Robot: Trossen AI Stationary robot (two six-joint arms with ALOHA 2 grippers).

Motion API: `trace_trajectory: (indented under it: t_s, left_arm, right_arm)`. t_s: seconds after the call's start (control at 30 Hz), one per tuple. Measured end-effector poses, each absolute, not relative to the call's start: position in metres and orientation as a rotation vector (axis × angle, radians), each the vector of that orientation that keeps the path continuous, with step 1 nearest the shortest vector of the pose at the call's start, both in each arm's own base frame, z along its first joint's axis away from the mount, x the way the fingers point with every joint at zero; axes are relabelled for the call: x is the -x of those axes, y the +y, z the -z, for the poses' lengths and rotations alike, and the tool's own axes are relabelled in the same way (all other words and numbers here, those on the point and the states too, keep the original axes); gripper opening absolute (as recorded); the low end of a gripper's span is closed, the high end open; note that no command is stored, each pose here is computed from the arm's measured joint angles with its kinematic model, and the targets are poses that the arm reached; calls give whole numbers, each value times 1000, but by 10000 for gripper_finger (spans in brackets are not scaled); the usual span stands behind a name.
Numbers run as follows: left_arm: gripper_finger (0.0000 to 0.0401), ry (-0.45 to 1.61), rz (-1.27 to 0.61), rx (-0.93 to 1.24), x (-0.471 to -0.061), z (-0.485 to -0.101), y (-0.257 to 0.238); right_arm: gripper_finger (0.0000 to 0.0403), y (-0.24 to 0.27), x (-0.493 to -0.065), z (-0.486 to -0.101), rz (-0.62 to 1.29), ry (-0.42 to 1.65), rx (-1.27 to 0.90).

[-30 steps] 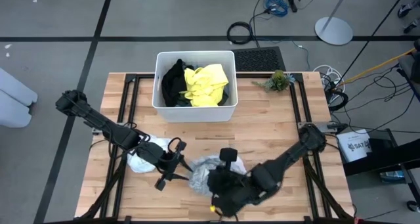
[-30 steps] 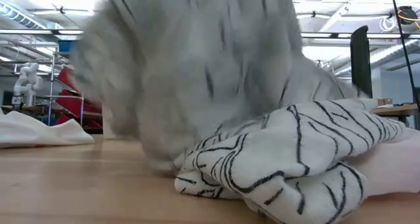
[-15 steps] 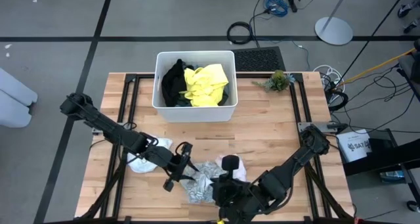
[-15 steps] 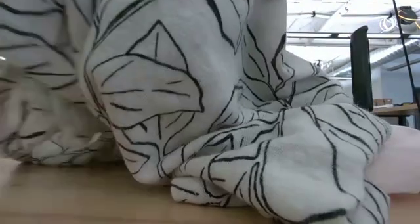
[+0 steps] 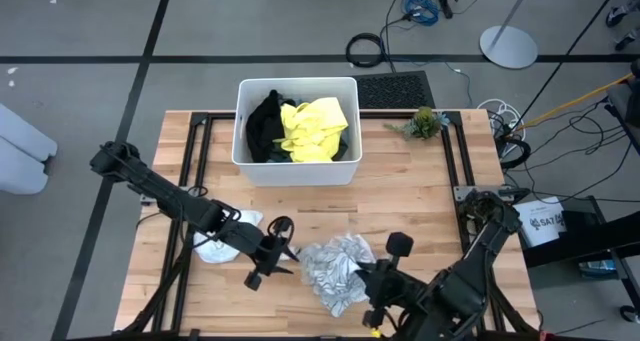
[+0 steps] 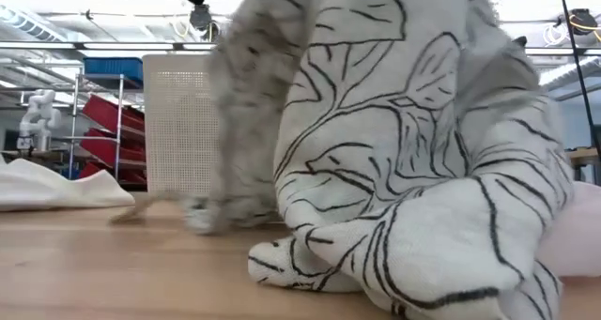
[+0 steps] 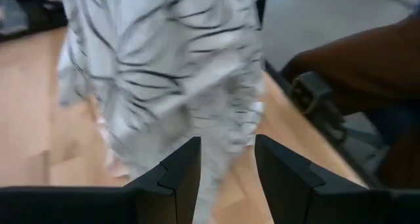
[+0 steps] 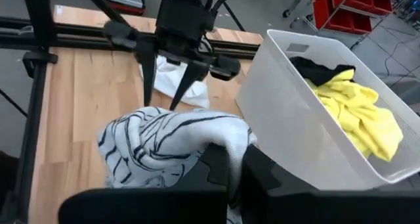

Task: Fold laundry
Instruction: Fold the white patterned blouse

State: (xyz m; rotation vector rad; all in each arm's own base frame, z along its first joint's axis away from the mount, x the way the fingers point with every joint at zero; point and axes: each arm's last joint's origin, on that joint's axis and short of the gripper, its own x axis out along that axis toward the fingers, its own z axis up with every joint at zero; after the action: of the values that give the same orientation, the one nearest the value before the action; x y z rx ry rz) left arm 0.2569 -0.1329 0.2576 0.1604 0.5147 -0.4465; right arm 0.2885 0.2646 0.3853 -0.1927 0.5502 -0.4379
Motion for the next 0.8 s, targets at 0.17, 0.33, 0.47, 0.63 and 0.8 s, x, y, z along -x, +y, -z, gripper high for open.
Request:
trace_trajectory:
  t_s: [0.17,0.33,0.47,0.63,0.8]
  left_arm:
    - [153,555,539,-106,-259,-251,-138]
    - [153,631,496,-33,-270,-231,-141]
    - [153,645,460,-40,-284,-214,-140]
    - [153,640,450,-80,-295,-202,-137]
    - [153,652,422,-75,-299,-197,-132]
  right_arm:
    - [0,262,-286,-384,460,560,177]
    - [0,257,-290,-384,481,561,165]
    - [0,255,-292,-384,487,562,163]
    - [0,255,-293,-384,487,565,161]
    - [0,255,-292,-383,472,594,158]
